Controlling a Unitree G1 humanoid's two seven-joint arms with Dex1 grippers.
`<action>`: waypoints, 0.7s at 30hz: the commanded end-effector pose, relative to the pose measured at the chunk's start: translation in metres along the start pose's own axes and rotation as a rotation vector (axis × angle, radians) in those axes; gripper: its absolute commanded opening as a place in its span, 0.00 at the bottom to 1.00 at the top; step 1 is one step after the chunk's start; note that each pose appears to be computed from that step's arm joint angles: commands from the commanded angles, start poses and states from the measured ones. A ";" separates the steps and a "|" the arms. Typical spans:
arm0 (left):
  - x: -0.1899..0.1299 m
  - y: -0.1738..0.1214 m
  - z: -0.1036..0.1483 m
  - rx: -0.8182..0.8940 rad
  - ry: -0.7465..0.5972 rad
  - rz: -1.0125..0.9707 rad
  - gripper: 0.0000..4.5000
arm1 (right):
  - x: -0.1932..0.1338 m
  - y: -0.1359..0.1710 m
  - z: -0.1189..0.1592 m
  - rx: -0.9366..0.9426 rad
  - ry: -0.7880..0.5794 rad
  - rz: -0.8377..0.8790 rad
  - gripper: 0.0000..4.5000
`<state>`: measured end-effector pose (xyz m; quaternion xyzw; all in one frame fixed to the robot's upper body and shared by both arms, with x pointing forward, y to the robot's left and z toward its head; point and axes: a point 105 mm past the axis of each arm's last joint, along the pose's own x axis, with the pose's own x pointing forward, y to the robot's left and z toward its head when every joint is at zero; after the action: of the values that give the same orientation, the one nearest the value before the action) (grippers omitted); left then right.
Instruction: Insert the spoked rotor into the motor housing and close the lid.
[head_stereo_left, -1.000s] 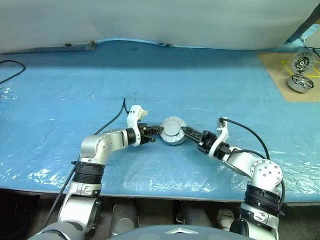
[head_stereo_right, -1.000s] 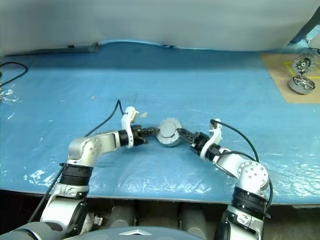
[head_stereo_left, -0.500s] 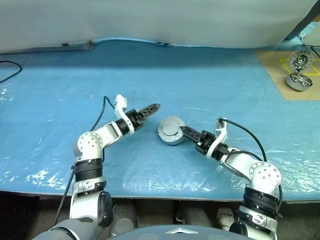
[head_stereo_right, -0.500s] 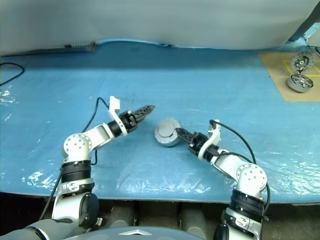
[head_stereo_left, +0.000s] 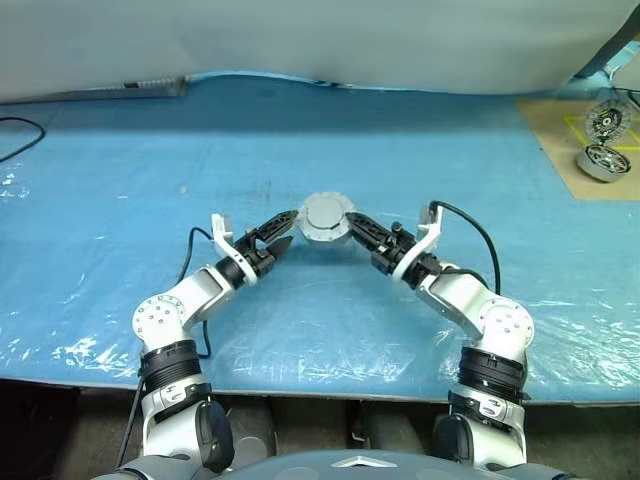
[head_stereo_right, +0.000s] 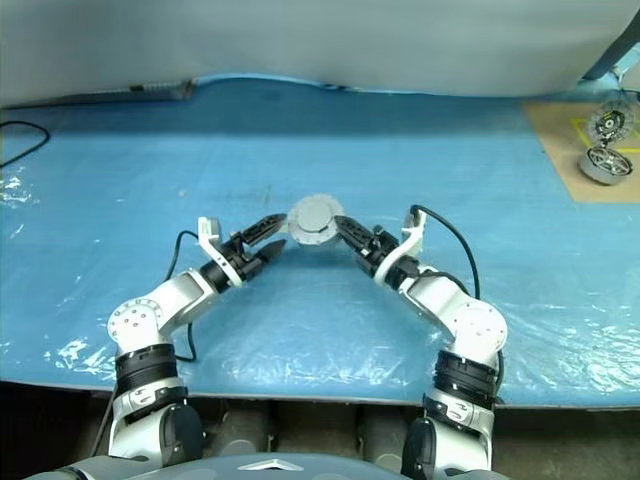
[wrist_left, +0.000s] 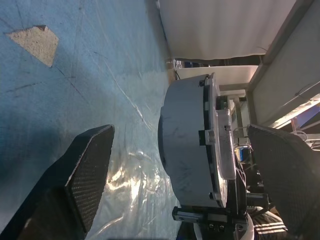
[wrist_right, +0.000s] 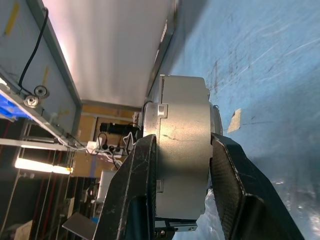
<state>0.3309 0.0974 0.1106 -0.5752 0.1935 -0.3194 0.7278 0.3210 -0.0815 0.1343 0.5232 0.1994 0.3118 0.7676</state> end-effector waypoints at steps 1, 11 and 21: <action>0.003 -0.007 -0.007 -0.027 0.002 -0.050 1.00 | 0.007 0.027 -0.006 0.001 0.030 0.119 0.26; 0.012 -0.020 -0.017 -0.139 -0.019 -0.167 1.00 | 0.010 0.030 -0.024 0.017 0.095 0.131 0.26; 0.006 -0.026 -0.012 -0.171 -0.036 -0.185 0.53 | 0.008 0.021 -0.014 -0.071 0.062 0.064 0.26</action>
<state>0.3220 0.0806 0.1187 -0.6645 0.1689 -0.3376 0.6449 0.3090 -0.0544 0.1332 0.5115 0.2325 0.3545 0.7474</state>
